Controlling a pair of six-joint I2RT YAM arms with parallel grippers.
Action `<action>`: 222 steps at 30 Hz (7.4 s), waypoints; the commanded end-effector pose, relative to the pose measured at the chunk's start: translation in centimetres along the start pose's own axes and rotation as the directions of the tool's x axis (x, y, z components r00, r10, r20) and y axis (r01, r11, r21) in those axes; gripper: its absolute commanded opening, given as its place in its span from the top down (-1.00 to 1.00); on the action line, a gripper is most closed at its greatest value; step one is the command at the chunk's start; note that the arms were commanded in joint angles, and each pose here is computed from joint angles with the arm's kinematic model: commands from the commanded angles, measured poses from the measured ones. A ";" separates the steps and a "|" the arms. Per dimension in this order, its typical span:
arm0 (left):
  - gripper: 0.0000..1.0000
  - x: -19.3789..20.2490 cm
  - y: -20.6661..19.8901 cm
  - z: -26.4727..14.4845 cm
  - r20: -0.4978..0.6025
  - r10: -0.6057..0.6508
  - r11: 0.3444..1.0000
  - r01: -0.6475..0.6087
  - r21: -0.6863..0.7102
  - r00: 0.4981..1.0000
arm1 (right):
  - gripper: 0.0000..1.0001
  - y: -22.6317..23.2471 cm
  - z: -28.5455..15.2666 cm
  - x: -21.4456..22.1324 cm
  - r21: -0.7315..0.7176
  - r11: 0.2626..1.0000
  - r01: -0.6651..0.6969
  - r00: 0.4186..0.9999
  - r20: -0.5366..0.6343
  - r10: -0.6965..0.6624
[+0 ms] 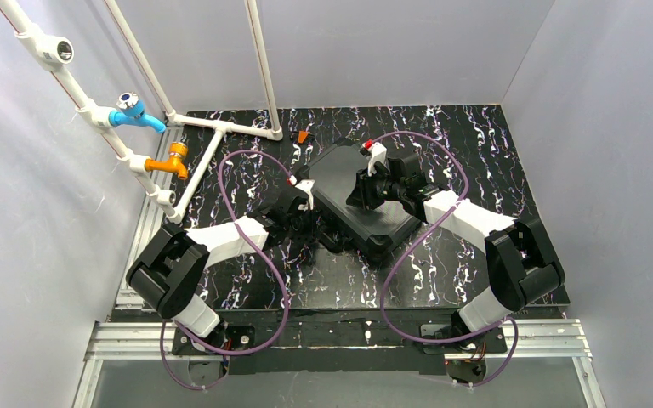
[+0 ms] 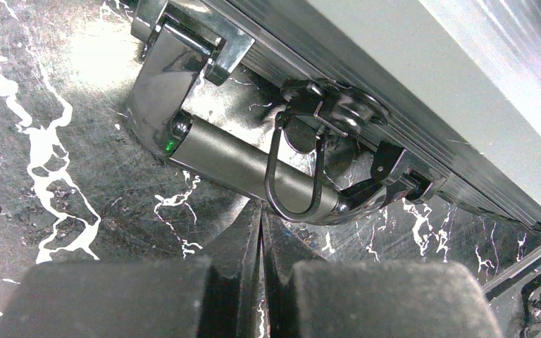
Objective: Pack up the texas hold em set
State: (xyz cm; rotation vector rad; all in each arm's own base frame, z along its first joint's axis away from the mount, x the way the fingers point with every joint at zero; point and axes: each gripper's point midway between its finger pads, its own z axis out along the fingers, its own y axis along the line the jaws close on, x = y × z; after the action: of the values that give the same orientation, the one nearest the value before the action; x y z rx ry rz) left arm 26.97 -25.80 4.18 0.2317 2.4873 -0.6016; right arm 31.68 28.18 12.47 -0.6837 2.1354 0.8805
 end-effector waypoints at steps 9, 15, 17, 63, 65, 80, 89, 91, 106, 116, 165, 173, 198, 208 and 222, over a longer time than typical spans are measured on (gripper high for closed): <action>1.00 -1.8 -1.0 0.6 0.028 0.025 0.999 -0.025 0.027 0.999 | 0.35 -1.3 -0.2 9.7 0.074 0.991 -0.115 0.942 -0.307 0.133; 1.00 -2.8 -2.2 1.6 0.031 0.030 0.997 -0.032 0.072 0.999 | 0.35 -1.4 -0.1 10.2 0.073 0.991 -0.112 0.938 -0.321 0.130; 1.00 -3.1 -2.6 1.9 0.033 0.032 0.996 -0.035 0.083 0.999 | 0.35 -1.4 0.0 10.2 0.072 0.991 -0.113 0.937 -0.325 0.130; 1.00 -6.0 -1.1 -2.9 0.160 0.058 0.998 -0.057 -0.010 0.985 | 0.40 -0.8 1.3 10.5 0.062 0.991 -0.119 0.929 -0.345 0.134; 1.00 -5.9 -0.7 -2.6 0.151 0.052 0.998 -0.048 -0.030 0.987 | 0.40 -0.7 1.3 10.6 0.062 0.991 -0.118 0.929 -0.346 0.132; 1.00 -4.7 -1.5 0.7 0.059 -0.001 1.000 -0.001 0.024 0.998 | 0.41 -0.7 1.0 11.0 0.069 0.991 -0.112 0.926 -0.354 0.129; 1.00 -4.2 -1.6 1.3 0.036 -0.013 0.999 0.012 0.035 0.999 | 0.42 -0.7 1.0 11.1 0.070 0.991 -0.112 0.925 -0.358 0.130; 1.00 -4.1 -1.5 1.3 0.035 -0.013 0.999 0.011 0.033 0.999 | 0.42 -0.7 1.0 11.1 0.069 0.991 -0.112 0.924 -0.359 0.130; 1.00 -5.9 -2.2 -0.3 0.087 0.008 0.999 -0.011 0.040 0.996 | 0.42 -0.6 1.1 11.1 0.066 0.992 -0.109 0.923 -0.364 0.125; 1.00 -5.0 -1.9 1.3 0.041 0.005 0.999 -0.006 0.035 0.999 | 0.42 -0.7 1.0 11.3 0.069 0.992 -0.103 0.921 -0.371 0.121; 1.00 -8.0 -1.7 -6.9 0.207 0.067 0.998 -0.065 -0.014 0.976 | 0.43 1.7 0.1 3.5 0.062 0.997 -0.040 0.958 -0.282 0.056; 0.95 -8.0 -1.4 -10.5 0.277 0.101 0.995 -0.101 -0.017 0.955 | 0.30 3.2 -1.0 -0.4 0.058 0.998 -0.009 0.976 -0.218 0.022; -0.81 -4.7 1.5 -21.1 0.441 0.196 0.980 -0.186 -0.065 0.876 | -0.96 6.6 -6.7 -8.8 0.100 0.995 0.032 0.999 -0.023 -0.030; -0.97 -2.7 3.7 -24.3 0.459 0.229 0.973 -0.189 -0.131 0.858 | -0.96 6.3 -9.7 -10.8 0.193 0.981 0.023 0.998 0.051 -0.034; -0.97 -2.6 5.7 -25.9 0.508 0.224 0.969 -0.131 -0.211 0.832 | -0.96 2.4 -17.9 -12.9 0.471 0.862 -0.189 0.912 0.409 -0.023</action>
State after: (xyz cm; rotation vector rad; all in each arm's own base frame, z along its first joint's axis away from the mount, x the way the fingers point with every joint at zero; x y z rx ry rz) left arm 18.02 -10.04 23.33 0.2237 1.9297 -0.3899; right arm 29.20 22.29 29.28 -0.3545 2.0487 0.5329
